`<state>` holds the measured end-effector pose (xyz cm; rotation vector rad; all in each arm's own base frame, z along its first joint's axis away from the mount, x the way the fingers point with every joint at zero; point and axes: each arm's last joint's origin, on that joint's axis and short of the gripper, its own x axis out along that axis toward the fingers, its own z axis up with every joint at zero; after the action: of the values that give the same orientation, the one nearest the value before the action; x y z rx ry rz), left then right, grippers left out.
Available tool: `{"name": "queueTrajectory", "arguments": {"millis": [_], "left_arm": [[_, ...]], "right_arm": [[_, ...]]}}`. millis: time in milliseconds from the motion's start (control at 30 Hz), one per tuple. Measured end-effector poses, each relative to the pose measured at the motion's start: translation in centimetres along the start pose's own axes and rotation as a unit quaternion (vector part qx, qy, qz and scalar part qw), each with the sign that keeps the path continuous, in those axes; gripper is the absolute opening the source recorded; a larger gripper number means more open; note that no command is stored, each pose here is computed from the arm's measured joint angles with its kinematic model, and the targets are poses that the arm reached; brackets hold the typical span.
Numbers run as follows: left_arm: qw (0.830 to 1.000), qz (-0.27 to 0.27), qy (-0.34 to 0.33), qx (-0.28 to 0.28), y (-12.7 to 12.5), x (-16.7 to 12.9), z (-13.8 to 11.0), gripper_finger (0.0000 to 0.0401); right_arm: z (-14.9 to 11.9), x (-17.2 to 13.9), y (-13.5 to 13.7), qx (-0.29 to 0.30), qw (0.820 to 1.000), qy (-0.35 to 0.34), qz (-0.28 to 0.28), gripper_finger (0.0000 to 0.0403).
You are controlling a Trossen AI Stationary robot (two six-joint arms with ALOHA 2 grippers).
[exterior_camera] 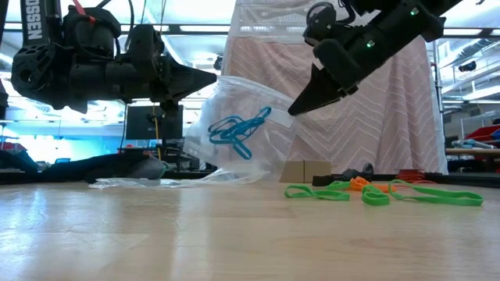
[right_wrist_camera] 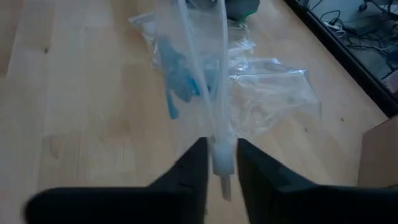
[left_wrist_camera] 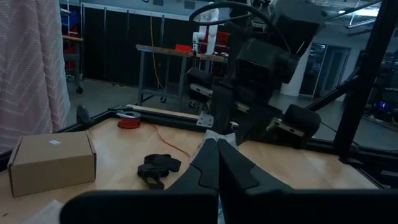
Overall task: Sort rubber bands
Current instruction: Close the transparent zip bag
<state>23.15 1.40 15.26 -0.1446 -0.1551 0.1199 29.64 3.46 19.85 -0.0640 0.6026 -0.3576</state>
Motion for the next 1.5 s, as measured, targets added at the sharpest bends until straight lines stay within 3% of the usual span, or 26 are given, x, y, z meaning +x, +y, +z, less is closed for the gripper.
{"name": "queueTrajectory", "arguments": {"millis": [133, 300, 733, 933, 1100, 1233, 1433, 1500], "left_arm": [[1.0, 0.0, 0.0, 0.0, 0.0, 0.0, 0.0, 0.0001], [1.0, 0.0, 0.0, 0.0, 0.0, 0.0, -0.01, 0.0001], [1.0, 0.0, 0.002, 0.002, 0.0, 0.0, -0.05, 0.0001], [0.999, -0.036, 0.004, -0.006, -0.21, -0.01, -0.01, 0.0004], [0.999, -0.053, 0.003, 0.005, -0.32, -0.02, 0.05, 0.0032], [0.997, -0.067, 0.001, 0.026, -0.4, -0.03, 0.08, 0.0066], [0.997, -0.073, -0.001, 0.03, -0.42, -0.04, 0.12, 0.0112], [0.998, -0.053, 0.001, 0.03, -0.28, -0.02, 0.05, 0.0123]], "right_arm": [[-0.13, -0.01, 0.02, -0.003, 1.0, 0.006, 0.002, 0.0011], [-0.16, -0.01, -0.08, 0.001, 1.0, 0.006, -0.011, 0.0027], [-0.31, -0.02, -0.1, -0.003, 1.0, 0.013, -0.016, 0.0003], [-0.25, -0.21, -0.01, -0.002, 0.998, 0.001, -0.057, 0.0002], [-0.21, -0.23, -0.12, 0.014, 0.997, -0.005, -0.077, 0.0001], [-0.31, -0.34, -0.37, 0.034, 0.99, -0.015, -0.138, 0.0001], [-0.45, -0.48, -0.04, 0.009, 0.992, -0.008, -0.127, 0.0], [-0.43, -0.57, 0.0, 0.027, 0.99, -0.015, -0.138, 0.0]]}}
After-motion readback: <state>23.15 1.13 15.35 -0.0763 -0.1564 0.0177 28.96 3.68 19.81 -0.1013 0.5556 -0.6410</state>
